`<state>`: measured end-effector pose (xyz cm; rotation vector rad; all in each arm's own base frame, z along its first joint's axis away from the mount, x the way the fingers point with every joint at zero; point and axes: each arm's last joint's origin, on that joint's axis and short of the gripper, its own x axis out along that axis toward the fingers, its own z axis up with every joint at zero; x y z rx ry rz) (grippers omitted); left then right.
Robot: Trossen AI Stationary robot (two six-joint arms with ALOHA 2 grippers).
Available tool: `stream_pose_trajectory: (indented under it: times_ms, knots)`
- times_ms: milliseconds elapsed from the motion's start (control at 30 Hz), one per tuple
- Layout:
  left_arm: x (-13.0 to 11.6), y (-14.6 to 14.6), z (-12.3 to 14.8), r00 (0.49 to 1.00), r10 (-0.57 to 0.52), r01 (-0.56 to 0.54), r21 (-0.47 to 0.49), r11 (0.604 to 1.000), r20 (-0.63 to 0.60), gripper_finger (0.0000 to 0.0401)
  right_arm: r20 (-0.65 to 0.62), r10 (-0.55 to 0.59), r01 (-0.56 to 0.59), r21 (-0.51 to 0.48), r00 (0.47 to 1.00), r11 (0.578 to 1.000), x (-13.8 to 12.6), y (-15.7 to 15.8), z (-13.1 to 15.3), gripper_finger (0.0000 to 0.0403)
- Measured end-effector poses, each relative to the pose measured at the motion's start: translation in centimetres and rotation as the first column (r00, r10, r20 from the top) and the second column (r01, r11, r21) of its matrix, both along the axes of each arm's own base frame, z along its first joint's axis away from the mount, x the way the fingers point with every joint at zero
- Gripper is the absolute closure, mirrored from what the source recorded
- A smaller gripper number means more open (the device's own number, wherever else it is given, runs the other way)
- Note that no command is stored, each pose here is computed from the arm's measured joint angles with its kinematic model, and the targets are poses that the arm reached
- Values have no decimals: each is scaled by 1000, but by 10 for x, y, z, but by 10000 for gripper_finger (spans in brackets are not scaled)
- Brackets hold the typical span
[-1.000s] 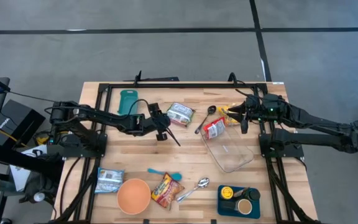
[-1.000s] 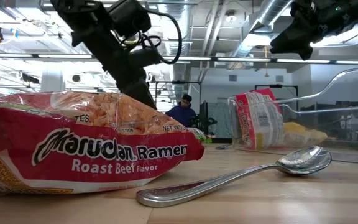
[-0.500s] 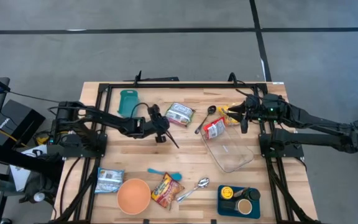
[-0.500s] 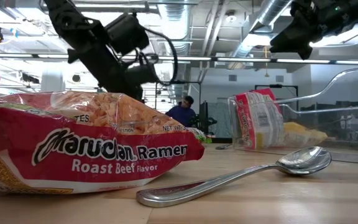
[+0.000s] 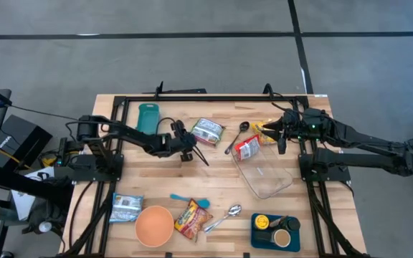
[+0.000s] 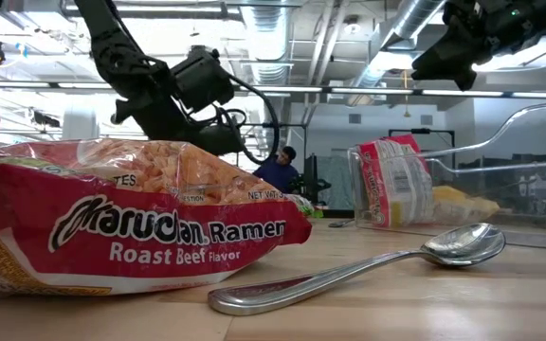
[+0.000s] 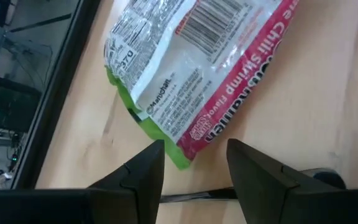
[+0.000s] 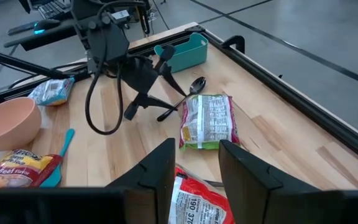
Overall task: Pick & Place Food Item
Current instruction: Put the green noodle pack into the transparent bin
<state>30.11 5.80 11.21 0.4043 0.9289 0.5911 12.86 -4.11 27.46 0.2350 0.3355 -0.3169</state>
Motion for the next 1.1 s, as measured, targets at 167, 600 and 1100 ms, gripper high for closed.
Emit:
stream_pose_trajectory:
  times_ms: [167, 600, 1100]
  knots:
    - [1, 3, 2, 1000, 10, -10, 3, 1000, 27, 234, 0, 0, 0, -1, 1000, 1000, 0, 0, 0, 285]
    - [1, 3, 1, 1000, -7, 7, -20, 1000, 23, 234, -1, 0, 0, 0, 1000, 1000, 0, 0, 0, 285]
    - [4, 9, -14, 999, 45, -45, 30, 999, 15, 234, -4, 0, 0, 1, 1000, 1000, 0, 0, 0, 284]
